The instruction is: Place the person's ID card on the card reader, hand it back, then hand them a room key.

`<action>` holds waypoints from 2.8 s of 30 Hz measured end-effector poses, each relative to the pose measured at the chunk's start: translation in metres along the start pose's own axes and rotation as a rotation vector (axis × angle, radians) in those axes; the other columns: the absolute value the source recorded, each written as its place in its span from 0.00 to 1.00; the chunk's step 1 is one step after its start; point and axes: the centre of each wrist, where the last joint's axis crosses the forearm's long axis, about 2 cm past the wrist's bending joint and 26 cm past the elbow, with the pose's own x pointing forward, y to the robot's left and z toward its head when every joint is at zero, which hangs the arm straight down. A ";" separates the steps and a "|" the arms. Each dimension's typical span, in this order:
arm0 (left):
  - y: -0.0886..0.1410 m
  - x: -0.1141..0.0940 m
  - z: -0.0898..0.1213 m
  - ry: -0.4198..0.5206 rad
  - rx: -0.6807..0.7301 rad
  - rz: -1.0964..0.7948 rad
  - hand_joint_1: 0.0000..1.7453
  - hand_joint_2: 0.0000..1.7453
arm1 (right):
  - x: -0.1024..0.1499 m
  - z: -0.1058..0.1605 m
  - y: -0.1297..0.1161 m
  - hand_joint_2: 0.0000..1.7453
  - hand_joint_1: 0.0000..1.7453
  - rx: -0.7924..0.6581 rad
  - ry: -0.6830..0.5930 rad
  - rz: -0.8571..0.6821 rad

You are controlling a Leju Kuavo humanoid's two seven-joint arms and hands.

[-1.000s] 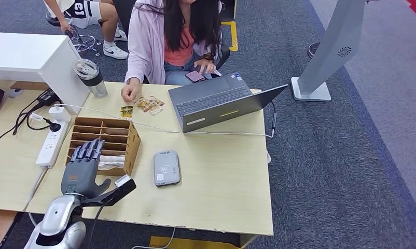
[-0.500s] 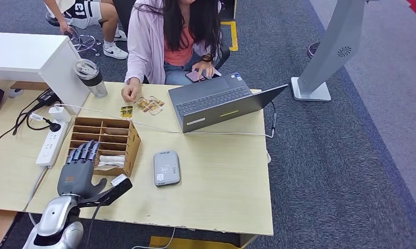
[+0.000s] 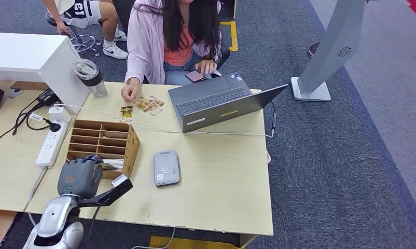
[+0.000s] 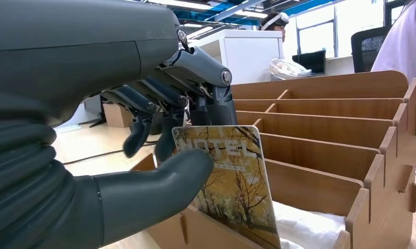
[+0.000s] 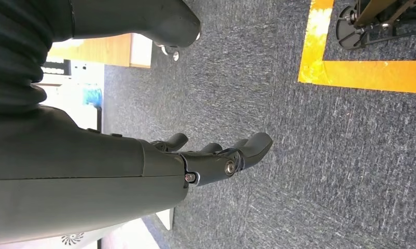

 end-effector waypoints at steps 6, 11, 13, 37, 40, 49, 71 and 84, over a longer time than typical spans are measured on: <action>0.000 0.000 0.000 -0.002 0.003 -0.001 1.00 1.00 | 0.000 0.000 0.000 1.00 0.00 -0.001 0.000 0.001; 0.001 0.000 0.000 -0.016 0.024 -0.004 1.00 1.00 | 0.000 0.000 0.000 1.00 0.00 -0.003 -0.001 0.009; 0.001 -0.001 -0.001 -0.014 0.030 -0.005 1.00 1.00 | 0.000 0.000 0.000 1.00 0.00 -0.004 -0.001 0.011; 0.130 -0.013 -0.106 -0.064 0.382 -0.066 1.00 1.00 | 0.004 0.001 -0.002 1.00 0.00 0.002 -0.028 0.061; 0.160 -0.016 -0.127 -0.050 0.433 -0.108 1.00 1.00 | 0.005 0.001 -0.001 1.00 0.00 0.007 -0.033 0.071; 0.193 -0.022 -0.160 -0.017 0.485 -0.172 1.00 1.00 | 0.007 0.001 -0.001 1.00 0.00 0.009 -0.044 0.093; 0.189 -0.055 -0.183 0.051 0.431 -0.273 0.00 1.00 | 0.009 0.002 -0.002 1.00 0.00 0.019 -0.056 0.136; 0.182 -0.062 -0.177 0.021 0.502 -0.208 0.00 1.00 | 0.009 0.002 -0.002 1.00 0.00 0.013 -0.061 0.132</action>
